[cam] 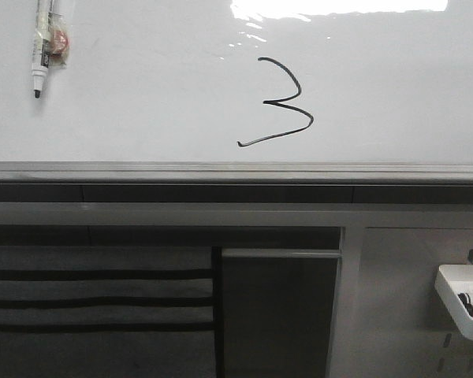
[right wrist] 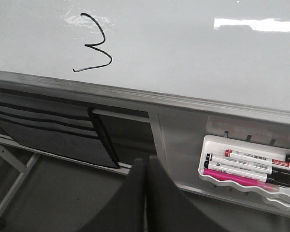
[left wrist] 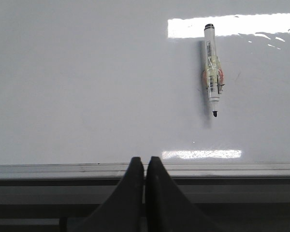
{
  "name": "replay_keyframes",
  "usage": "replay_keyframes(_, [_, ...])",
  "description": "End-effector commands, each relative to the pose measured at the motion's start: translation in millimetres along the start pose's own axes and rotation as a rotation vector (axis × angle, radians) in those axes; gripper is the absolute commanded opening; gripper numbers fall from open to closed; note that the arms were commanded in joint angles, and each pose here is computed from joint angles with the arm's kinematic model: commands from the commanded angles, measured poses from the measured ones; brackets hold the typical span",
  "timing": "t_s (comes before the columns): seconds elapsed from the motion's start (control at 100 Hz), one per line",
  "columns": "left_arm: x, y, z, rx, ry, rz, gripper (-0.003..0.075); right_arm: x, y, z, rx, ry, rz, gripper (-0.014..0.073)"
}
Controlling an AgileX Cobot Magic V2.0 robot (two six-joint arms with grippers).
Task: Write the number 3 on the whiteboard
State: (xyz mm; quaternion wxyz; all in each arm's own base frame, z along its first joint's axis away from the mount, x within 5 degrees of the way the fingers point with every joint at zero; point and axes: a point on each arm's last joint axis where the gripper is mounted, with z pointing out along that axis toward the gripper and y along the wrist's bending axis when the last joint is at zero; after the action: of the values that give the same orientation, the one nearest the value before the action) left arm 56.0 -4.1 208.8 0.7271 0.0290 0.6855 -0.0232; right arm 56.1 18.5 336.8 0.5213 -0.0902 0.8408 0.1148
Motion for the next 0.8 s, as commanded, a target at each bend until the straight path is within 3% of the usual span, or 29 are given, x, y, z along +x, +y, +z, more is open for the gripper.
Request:
replay_keyframes(0.0, [-7.8,-0.2,-3.0,0.002,-0.105,-0.013,-0.0018,-13.8,0.5,-3.5,0.002,-0.096,-0.011,-0.0069])
replay_keyframes(0.6, [-7.8,-0.2,-3.0,0.002,-0.105,-0.013,-0.0018,-12.2,0.4,-3.4,0.001,-0.102,-0.011,-0.0069])
replay_keyframes(0.79, [-7.8,-0.2,-3.0,0.002,-0.105,-0.013,-0.0018,12.1,-8.7,-11.8,0.090,-0.292,-0.051,-0.0069])
